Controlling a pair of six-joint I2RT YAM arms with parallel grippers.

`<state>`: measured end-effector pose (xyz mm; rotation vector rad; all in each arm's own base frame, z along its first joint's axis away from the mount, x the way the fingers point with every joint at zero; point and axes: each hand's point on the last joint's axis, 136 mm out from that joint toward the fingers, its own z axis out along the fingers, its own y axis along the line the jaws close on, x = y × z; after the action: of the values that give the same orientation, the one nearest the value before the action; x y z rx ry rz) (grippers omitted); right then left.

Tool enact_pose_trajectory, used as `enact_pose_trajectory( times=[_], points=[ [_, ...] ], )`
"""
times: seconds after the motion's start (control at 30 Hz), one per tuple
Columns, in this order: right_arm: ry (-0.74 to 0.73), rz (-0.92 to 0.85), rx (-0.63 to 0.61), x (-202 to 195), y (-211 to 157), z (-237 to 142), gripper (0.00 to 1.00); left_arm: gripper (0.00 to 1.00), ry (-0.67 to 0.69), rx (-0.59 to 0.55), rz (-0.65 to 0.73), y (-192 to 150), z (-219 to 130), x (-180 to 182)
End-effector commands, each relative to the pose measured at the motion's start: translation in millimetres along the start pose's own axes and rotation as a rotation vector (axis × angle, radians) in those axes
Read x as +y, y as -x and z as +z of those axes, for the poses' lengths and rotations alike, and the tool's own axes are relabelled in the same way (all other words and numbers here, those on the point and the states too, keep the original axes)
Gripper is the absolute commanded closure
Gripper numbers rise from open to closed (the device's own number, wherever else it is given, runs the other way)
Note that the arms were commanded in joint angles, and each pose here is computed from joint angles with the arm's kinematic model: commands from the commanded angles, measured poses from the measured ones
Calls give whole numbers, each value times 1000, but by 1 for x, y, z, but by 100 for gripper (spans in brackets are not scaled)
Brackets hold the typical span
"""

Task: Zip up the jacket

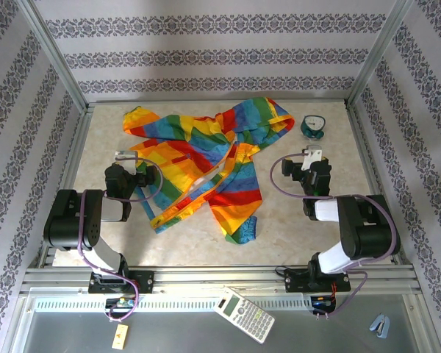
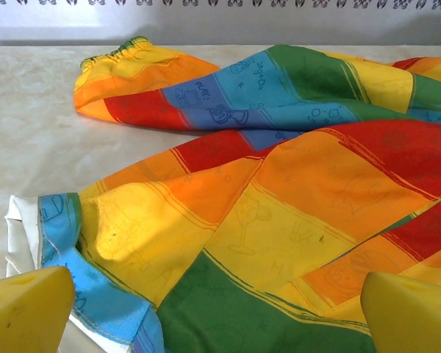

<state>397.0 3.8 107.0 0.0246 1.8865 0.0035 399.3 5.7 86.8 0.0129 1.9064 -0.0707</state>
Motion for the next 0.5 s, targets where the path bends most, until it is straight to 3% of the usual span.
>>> enact_pose_trajectory(
  times=[0.0,0.17,0.3,0.47],
  points=[
    [-19,3,-2,-3,26,-6,2,0,14,-29,-7,16,-12,-2],
    [-28,87,74,-2,53,-19,2,3,32,63,-57,31,-15,0],
    [10,172,230,19,50,-18,3,21,-67,178,-132,39,-9,-19],
    [108,98,433,84,18,-21,9,39,-126,374,-240,31,4,-39]
  ],
)
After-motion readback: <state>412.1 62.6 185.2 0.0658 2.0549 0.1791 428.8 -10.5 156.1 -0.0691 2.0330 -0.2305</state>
